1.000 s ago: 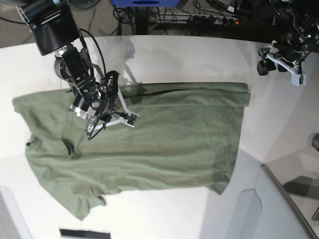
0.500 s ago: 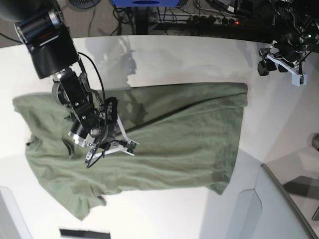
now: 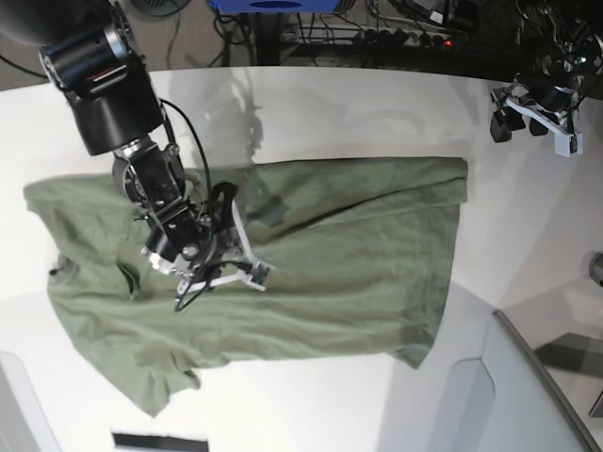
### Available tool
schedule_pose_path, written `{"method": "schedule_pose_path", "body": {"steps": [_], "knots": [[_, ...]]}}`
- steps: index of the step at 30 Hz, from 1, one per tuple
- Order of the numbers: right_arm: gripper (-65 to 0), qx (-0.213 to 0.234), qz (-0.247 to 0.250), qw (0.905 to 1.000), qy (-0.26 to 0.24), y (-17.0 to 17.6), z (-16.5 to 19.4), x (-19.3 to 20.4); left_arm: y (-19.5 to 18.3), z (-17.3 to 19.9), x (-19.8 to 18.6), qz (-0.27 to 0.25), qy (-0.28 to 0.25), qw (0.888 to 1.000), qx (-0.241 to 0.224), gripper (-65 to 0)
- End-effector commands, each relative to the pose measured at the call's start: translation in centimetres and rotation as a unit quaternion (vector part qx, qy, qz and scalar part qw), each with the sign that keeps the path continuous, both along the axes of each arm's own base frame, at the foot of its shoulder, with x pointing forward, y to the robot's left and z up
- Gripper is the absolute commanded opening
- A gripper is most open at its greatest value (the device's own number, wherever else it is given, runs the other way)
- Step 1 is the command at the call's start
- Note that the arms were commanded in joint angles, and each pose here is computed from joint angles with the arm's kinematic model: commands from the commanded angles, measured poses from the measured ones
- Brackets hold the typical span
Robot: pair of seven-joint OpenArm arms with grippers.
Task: Layout the t-shirt on the table in an organized manner, then fold the t-shirt properly
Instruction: 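Grasp the shirt's collar-side corner with the left gripper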
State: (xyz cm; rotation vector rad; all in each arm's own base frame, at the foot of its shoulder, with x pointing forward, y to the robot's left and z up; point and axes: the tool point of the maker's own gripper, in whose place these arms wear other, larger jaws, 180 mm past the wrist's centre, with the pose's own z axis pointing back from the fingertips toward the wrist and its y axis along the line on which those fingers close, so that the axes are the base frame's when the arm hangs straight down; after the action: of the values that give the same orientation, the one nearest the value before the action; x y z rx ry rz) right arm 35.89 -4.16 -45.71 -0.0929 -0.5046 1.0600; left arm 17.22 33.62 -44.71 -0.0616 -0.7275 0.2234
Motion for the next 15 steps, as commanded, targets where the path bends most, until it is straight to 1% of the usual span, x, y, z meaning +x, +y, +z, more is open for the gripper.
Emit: {"method": "schedule_pose_path", "body": {"steps": [1, 3, 5, 8, 9, 10, 13, 15], "knots": [[-37.8, 0.023, -0.02, 0.9983, -0.049, -0.4, 3.1, 2.8, 0.7, 1.3, 0.9, -0.002, -0.025, 1.0, 0.009, -16.6], [-37.2, 0.043, -0.042, 0.9955, -0.073, -1.0, 4.6, 2.9, 0.7, 1.2, 0.8, -0.003, -0.023, 1.0, 0.009, -16.6], [-37.1, 0.047, -0.026, 0.9949, -0.085, 0.1, 5.4, 1.6, 0.6, 1.1, 0.7, -0.003, -0.022, 1.0, 0.008, -16.6], [-37.1, 0.047, 0.035, 0.9957, -0.073, 3.9, 4.4, -2.5, 0.5, 1.2, 0.8, -0.005, -0.023, 1.0, 0.008, -16.6], [-37.1, 0.048, 0.052, 0.9955, -0.063, 4.9, 3.8, -3.8, 0.0, 1.2, 1.2, -0.013, -0.024, 1.0, 0.007, -16.6], [-37.1, 0.048, 0.06, 0.9956, -0.054, 5.3, 3.3, -4.8, -0.8, 1.1, 1.6, -0.025, -0.025, 0.999, 0.003, -16.6], [-37.4, 0.066, 0.057, 0.9956, -0.034, 6.8, 2.5, -6.5, -3.4, 1.4, 3.1, -0.058, -0.036, 0.998, -0.007, -16.6], [-37.5, 0.075, 0.037, 0.9962, -0.022, 6.5, 1.9, -7.3, -5.1, 2.1, 4.0, -0.06, -0.063, 0.996, -0.032, -16.6]]}}
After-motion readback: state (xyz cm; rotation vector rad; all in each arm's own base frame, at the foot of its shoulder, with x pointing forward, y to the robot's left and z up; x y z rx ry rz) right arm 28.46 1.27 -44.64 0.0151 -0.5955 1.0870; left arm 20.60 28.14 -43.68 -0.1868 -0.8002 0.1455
